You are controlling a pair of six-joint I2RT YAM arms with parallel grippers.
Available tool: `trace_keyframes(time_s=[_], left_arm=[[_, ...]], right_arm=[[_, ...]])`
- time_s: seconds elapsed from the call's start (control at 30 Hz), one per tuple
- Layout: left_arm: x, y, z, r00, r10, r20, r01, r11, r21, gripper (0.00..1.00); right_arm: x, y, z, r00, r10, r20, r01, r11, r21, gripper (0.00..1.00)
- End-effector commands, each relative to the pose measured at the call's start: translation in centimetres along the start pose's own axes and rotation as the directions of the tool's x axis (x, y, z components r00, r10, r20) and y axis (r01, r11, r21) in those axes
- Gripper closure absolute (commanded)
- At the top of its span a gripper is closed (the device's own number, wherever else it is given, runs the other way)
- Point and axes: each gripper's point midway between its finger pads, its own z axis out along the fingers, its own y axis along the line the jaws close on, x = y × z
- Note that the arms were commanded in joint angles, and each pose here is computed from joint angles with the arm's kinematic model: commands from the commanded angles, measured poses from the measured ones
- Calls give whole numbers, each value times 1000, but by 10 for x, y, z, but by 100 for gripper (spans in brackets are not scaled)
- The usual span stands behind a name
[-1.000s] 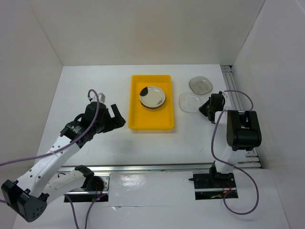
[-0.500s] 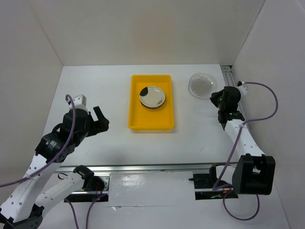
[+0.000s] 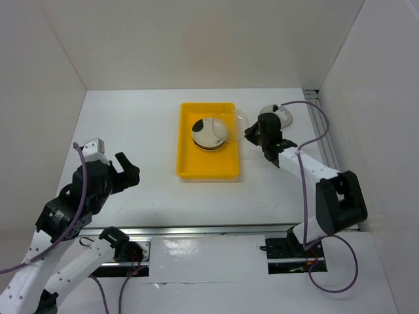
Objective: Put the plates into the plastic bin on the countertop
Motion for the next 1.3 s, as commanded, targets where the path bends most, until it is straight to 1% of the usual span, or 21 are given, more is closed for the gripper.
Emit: trace_keyframes(time_s=[0.0,0.03,0.07,0.3,0.37,0.47,0.53,0.57,0.6,0.67,0.77,0.8,0.83,0.87,0.97,1.03,1.07,1.13,1.17,1.2,1.27], left_arm=[[-3,1,1,1000,-10,21,10,1000,-8,1],[-2,1,3,1000,-6,14,6,1000,-13,1],[-3,-2,3,1000,-10,14,10,1000,2,1],[-1,-3,5,1000,-1,9,1,1000,10,1],[-1,-3,5,1000,-1,9,1,1000,10,1],[-1,-3,5,1000,8,10,-8,1000,10,1],[-1,-3,5,1000,8,10,-8,1000,10,1],[-1,-3,5,1000,8,10,-8,1000,10,1],[-1,-3,5,1000,8,10,-8,1000,10,1],[-2,-3,3,1000,4,17,-4,1000,16,1],[-3,-3,1,1000,0,24,0,1000,20,1],[-4,-2,-1,1000,-4,31,3,1000,25,1],[-4,-2,-1,1000,-4,31,3,1000,25,1],[-4,-2,-1,1000,-4,31,3,1000,25,1],[-4,-2,-1,1000,-4,31,3,1000,25,1],[-7,-3,-2,999,-12,44,10,999,35,1],[-7,-3,-2,999,-12,44,10,999,36,1],[-5,-2,-2,999,-12,44,10,999,36,1],[-5,-2,-2,999,-12,44,10,999,36,1],[-5,-3,-4,999,-16,46,14,999,48,1],[-7,-4,-4,998,-11,54,8,999,53,1]], right_arm=[[-21,52,17,994,33,100,-24,996,-85,100],[-7,50,29,997,4,71,0,998,-67,100],[-11,57,34,997,9,81,-3,997,-78,100],[15,70,70,999,-46,28,48,995,-83,100],[23,71,78,998,-54,14,55,995,-80,96],[34,72,84,997,-71,-6,71,994,-88,83],[37,83,85,997,-74,-18,71,991,-115,78],[38,84,84,997,-75,-24,71,990,-122,60],[42,92,82,996,-90,-25,85,987,-139,47],[38,110,67,995,-103,4,102,980,-169,30],[23,131,42,994,-99,42,106,970,-221,14],[19,128,36,994,-94,57,104,972,-211,0],[12,128,29,992,-95,78,109,971,-211,0],[-9,131,15,988,-84,132,109,974,-199,0],[-37,95,13,978,-99,184,115,991,-76,0],[-48,67,21,978,-107,180,111,994,-15,0],[-64,41,26,976,-95,196,88,995,44,0],[-64,-1,39,981,-84,174,62,990,128,0],[-74,-27,44,982,-49,182,17,985,172,0],[-67,-51,48,985,-33,170,-4,977,215,0],[-75,-85,51,982,23,190,-72,964,255,0]])
